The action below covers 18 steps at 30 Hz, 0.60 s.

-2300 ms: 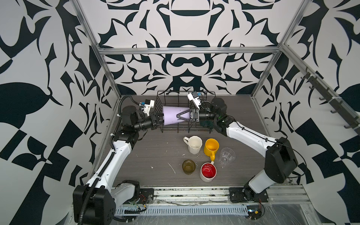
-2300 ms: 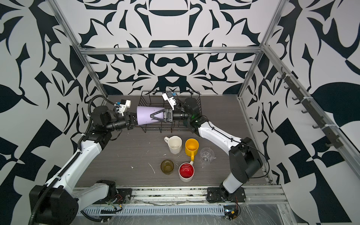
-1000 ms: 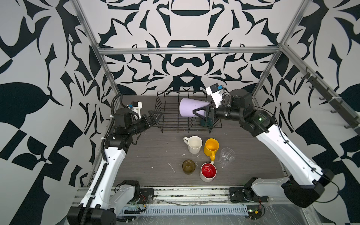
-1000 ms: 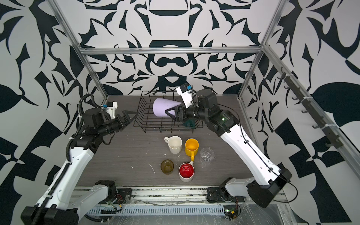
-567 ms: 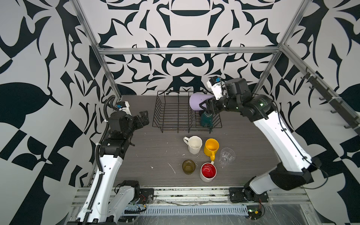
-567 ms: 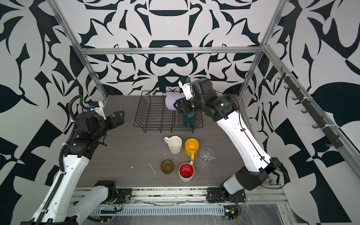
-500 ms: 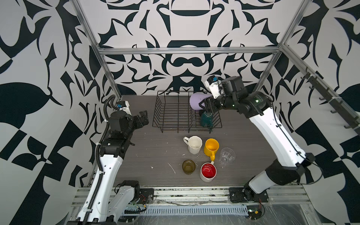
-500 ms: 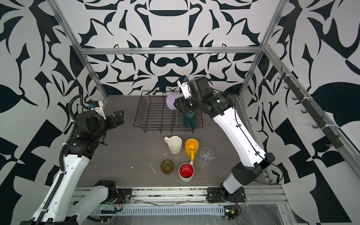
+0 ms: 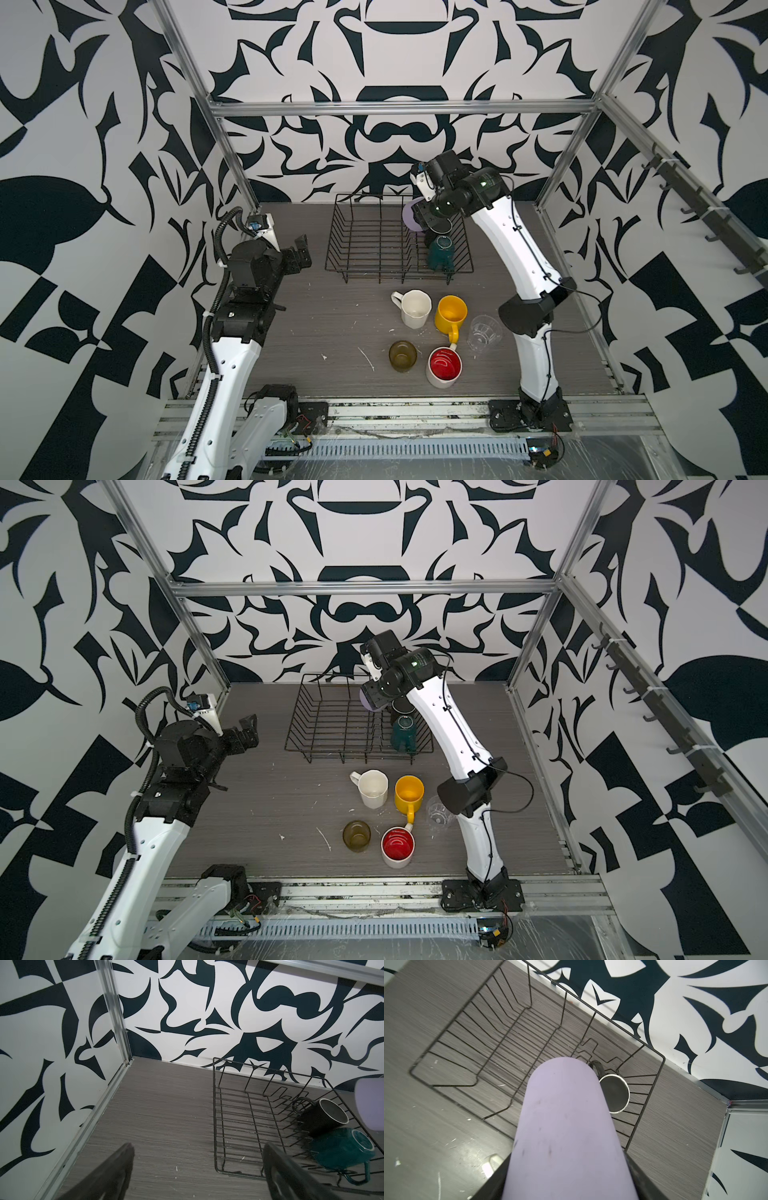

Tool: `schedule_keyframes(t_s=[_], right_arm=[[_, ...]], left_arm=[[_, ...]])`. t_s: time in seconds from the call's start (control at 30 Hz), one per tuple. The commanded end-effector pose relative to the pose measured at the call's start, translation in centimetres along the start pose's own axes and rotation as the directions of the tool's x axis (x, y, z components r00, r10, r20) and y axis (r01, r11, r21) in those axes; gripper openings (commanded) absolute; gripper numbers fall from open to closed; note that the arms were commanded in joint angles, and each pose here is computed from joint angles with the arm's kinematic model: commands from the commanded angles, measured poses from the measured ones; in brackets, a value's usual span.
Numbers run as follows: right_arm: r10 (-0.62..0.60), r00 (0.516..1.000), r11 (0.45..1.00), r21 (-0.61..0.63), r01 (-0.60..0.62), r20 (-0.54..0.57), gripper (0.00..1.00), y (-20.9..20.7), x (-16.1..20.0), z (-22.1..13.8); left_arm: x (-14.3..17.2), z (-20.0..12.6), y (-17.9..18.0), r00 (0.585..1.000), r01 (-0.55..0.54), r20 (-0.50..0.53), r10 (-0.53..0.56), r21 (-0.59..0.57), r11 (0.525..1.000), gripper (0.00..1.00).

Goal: Load cups into a dish rack
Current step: Place the cup upside down at the dish rack.

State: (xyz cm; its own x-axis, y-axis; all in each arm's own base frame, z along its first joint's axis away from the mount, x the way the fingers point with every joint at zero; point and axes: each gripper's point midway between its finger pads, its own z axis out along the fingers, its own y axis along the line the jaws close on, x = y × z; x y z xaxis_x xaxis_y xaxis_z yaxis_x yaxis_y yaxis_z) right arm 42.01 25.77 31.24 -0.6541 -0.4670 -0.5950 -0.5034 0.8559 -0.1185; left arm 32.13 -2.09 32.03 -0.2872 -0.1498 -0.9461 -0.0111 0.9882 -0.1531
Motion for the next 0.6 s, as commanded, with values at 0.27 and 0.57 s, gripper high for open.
schedule_keyframes(t_s=[0.27, 0.57], right_arm=[[-0.047, 0.997, 0.99, 0.132, 0.054, -0.057, 0.0, -2.3, 0.3, 3.6], [-0.072, 0.994, 0.978, 0.19, 0.087, -0.085, 0.0, -2.8, 0.2, 8.6]], left_arm=[[0.2, -0.4, 0.3, 1.0, -0.007, 0.011, 0.007, -0.012, 1.0, 0.99], [0.3, -0.4, 0.3, 1.0, -0.008, 0.006, 0.008, -0.007, 1.0, 0.99]])
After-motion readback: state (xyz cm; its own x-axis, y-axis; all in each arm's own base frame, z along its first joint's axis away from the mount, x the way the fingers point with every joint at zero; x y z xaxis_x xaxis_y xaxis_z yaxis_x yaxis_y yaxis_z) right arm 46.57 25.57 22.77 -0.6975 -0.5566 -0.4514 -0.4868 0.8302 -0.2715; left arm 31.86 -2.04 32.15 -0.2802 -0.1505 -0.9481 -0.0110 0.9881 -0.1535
